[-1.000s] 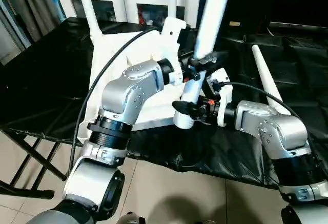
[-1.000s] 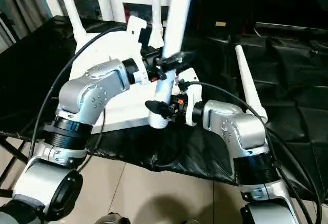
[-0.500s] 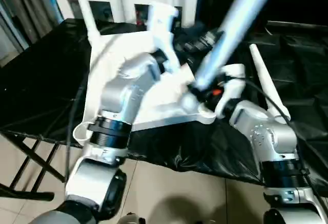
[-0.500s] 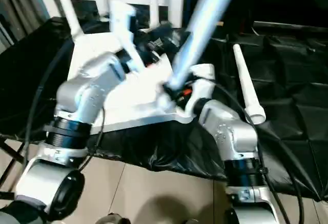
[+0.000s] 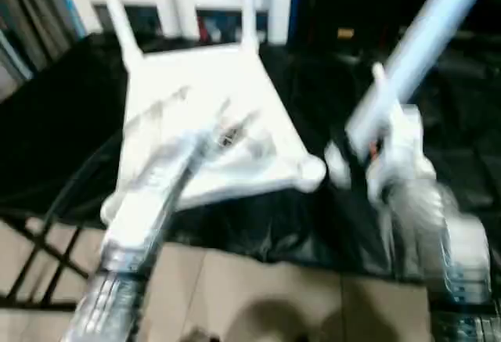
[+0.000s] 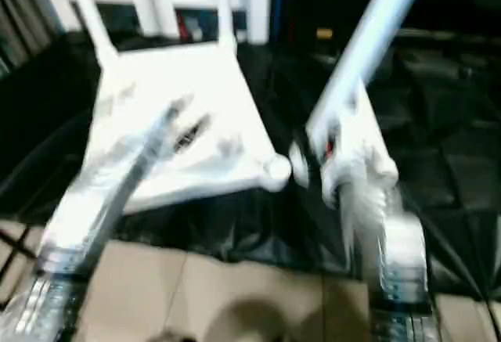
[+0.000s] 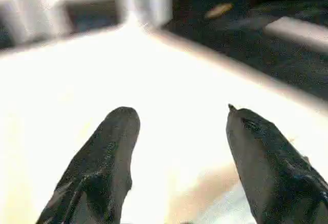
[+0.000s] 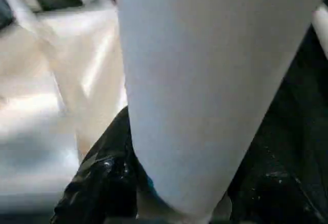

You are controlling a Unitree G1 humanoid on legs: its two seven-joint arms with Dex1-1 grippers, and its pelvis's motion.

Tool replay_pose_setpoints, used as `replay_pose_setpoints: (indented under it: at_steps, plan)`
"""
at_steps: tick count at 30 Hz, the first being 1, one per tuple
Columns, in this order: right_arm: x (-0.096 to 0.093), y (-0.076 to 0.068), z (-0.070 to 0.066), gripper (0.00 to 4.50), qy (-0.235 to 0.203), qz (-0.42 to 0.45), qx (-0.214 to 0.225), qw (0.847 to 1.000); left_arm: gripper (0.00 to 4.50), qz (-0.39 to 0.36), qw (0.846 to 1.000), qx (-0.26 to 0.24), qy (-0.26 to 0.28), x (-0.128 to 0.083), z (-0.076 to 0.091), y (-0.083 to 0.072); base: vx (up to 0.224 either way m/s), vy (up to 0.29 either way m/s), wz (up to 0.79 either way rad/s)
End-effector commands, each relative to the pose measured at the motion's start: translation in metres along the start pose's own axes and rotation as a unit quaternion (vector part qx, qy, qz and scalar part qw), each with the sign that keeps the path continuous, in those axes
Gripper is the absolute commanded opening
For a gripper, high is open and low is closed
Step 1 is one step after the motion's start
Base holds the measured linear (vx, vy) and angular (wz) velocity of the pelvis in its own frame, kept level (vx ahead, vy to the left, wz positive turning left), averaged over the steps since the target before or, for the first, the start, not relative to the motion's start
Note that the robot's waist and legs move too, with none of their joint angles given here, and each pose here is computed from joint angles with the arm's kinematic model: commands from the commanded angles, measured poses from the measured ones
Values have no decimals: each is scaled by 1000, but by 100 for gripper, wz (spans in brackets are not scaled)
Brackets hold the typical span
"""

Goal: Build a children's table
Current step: Pick table leg, then move to table

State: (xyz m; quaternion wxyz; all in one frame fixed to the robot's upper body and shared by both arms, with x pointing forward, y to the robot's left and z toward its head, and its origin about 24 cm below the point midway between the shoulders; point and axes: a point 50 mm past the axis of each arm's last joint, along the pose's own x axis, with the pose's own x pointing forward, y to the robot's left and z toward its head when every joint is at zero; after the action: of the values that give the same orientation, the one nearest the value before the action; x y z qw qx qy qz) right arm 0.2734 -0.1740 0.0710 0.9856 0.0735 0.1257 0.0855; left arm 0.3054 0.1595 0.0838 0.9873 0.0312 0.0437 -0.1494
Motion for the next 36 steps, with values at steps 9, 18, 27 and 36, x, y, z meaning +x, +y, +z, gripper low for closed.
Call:
replay_pose_setpoints:
  at_steps: [9,18,27,36]
  plan:
    - [-12,18,12,191,-54,26,-57,997,313,39,998,-19,-37,-8,12,7,-6,5,-2]
    - [-10,19,11,191,-50,47,-76,995,313,50,998,-20,-42,-16,13,7,98,-19,-4]
    - [-10,24,7,191,-44,56,-79,994,313,25,999,-19,-30,-15,10,5,112,1,4]
    - [-3,22,11,191,-41,74,-70,994,313,-163,985,47,21,1,0,-15,-42,3,-1]
